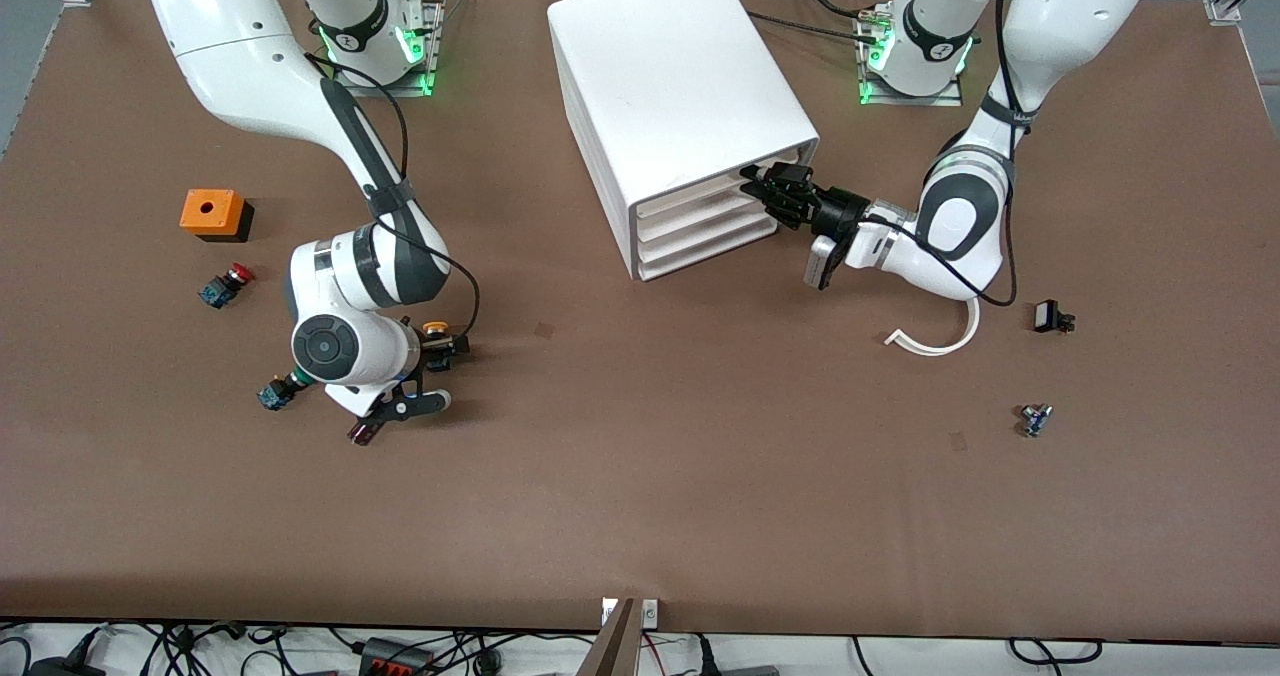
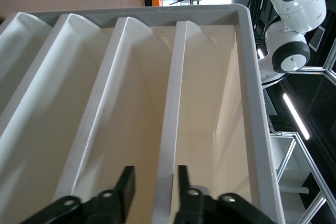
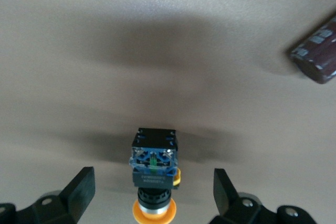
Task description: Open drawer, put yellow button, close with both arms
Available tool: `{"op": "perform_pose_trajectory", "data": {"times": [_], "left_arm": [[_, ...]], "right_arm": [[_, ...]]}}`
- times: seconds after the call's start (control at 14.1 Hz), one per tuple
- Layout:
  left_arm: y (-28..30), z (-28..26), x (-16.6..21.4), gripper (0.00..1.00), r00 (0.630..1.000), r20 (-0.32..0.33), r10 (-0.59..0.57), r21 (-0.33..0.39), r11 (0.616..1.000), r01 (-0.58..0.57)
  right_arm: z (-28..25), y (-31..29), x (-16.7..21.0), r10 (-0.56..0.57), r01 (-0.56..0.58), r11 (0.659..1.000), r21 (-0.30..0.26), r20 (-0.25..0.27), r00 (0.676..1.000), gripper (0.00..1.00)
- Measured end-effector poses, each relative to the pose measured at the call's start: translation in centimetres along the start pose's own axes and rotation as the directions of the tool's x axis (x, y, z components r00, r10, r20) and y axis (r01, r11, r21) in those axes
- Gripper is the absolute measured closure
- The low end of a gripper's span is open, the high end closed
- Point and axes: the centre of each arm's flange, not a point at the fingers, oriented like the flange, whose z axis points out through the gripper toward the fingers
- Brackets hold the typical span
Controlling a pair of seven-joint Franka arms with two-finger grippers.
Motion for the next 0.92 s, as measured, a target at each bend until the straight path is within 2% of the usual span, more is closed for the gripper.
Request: {"op": "perform_pose_trajectory", "data": {"times": [0.14, 0.49, 0.64, 0.92], "left_arm": [[0.5, -0.1, 0.1, 0.86, 1.0, -0.003, 0.015, -0.011, 1.0, -0.015], [0.8, -2.0, 0.6, 0.85, 0.999, -0.028, 0.037, 0.013, 0.999, -0.037], [1.1, -4.1, 1.7, 0.85, 0.998, -0.036, 0.057, 0.052, 0.997, -0.055], [0.9, -9.1, 4.8, 0.85, 0.995, -0.056, 0.087, 0.107, 0.991, -0.081]], "right_arm": [[0.7, 0.0, 0.1, 0.006, -0.006, 1.0, 0.01, 0.005, 1.0, 0.0], [2.4, -0.1, 0.1, 0.006, -0.006, 1.0, 0.008, 0.028, 1.0, 0.0], [2.7, -0.2, 0.1, 0.004, -0.004, 1.0, 0.007, 0.032, 0.999, 0.06], [2.6, -0.1, 0.2, 0.006, -0.006, 1.0, 0.006, 0.029, 1.0, 0.5]]}}
